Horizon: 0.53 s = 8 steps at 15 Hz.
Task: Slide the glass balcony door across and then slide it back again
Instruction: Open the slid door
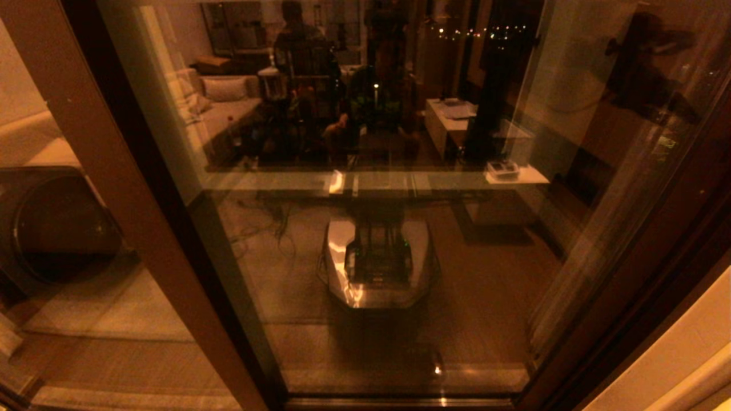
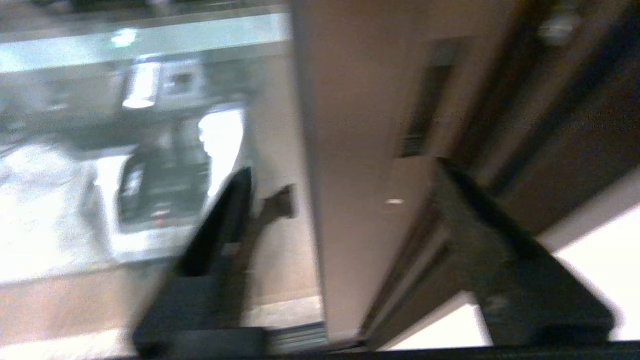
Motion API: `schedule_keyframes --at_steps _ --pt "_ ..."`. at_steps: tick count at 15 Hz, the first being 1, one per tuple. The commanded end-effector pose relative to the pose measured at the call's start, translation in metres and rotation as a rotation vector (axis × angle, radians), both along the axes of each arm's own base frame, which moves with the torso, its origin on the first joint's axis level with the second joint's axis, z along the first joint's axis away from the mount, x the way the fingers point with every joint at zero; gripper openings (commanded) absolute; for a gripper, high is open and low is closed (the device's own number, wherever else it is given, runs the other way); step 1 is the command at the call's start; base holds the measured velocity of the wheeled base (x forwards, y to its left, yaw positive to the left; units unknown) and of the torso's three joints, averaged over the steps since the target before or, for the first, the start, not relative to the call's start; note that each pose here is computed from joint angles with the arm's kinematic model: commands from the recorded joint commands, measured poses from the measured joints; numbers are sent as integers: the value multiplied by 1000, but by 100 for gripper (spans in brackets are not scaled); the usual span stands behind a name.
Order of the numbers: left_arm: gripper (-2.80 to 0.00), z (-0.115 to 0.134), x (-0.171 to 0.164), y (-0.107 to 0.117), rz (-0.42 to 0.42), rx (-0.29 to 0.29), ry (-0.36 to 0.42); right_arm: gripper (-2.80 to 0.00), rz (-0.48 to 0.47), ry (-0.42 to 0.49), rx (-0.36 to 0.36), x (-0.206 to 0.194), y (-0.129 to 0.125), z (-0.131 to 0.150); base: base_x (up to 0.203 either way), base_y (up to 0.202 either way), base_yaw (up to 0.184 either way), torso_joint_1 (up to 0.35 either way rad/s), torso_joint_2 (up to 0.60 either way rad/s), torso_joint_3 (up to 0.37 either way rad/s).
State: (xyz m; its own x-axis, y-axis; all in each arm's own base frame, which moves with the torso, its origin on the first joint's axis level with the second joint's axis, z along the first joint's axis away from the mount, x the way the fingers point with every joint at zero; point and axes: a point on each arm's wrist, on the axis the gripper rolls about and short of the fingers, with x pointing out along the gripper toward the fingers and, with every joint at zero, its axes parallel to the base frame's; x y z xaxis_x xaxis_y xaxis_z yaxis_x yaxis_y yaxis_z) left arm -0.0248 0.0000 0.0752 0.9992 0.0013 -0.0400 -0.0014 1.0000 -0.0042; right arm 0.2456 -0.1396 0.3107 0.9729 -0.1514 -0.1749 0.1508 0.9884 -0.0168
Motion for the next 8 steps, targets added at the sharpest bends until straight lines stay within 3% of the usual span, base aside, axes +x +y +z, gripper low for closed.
schedule_keyframes --at_steps 1,8 --pt "-280 0 0 0 0 0 0 -280 -56 -1 -14 3 -4 2 0 0 0 0 0 0" --pt "-280 0 0 0 0 0 0 -280 -234 24 -46 19 -18 0 0 0 0 0 0 0"
